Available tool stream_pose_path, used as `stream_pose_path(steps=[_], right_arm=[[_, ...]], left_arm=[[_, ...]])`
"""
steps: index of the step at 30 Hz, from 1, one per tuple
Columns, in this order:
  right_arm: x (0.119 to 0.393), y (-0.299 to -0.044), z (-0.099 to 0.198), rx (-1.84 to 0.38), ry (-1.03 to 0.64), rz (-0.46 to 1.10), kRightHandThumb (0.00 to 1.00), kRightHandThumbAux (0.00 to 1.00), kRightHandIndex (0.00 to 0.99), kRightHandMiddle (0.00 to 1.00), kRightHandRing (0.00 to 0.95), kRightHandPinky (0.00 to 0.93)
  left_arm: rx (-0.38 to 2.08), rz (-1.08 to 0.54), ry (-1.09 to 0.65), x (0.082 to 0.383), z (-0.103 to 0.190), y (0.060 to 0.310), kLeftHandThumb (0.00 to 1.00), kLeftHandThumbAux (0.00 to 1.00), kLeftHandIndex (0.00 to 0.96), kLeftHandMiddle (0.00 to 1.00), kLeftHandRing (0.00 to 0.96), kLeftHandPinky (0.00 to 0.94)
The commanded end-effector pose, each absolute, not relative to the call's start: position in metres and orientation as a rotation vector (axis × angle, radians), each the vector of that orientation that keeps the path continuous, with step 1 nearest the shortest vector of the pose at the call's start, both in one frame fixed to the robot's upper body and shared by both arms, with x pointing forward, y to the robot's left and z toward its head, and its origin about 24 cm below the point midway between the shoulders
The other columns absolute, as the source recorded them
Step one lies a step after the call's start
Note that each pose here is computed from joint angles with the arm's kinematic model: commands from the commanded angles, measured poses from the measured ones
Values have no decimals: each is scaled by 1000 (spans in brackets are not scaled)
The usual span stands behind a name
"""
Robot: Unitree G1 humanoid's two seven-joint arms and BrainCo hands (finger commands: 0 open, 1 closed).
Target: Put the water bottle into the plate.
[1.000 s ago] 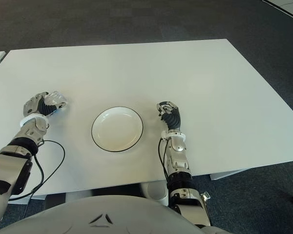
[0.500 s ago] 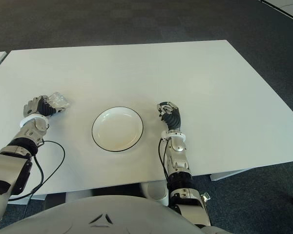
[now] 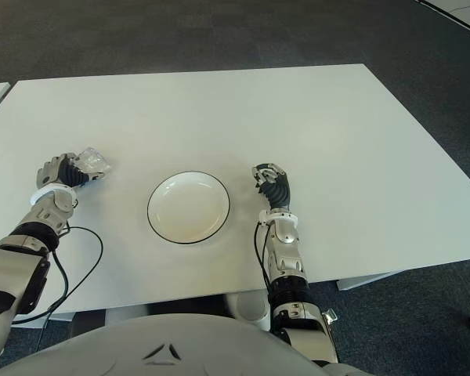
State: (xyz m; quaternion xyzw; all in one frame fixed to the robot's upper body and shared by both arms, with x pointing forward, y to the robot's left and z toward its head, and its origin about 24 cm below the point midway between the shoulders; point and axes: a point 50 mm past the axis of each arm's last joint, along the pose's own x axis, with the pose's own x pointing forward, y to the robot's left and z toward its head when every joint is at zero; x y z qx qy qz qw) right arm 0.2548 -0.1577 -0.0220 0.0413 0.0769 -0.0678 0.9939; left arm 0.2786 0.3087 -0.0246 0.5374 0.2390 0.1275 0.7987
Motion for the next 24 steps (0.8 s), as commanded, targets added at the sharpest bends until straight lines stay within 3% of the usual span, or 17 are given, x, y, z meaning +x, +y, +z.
stream_pose_path(steps=[1, 24], right_arm=[[234, -159, -52, 97, 325, -160, 704, 727, 439, 763, 749, 744], [235, -160, -52, 105, 319, -161, 703, 727, 439, 764, 750, 746]], left_arm=[[1000, 92, 786, 221, -87, 290, 847, 672, 387, 532, 827, 852], [927, 180, 638, 243, -65, 293, 850, 671, 393, 532, 846, 822]])
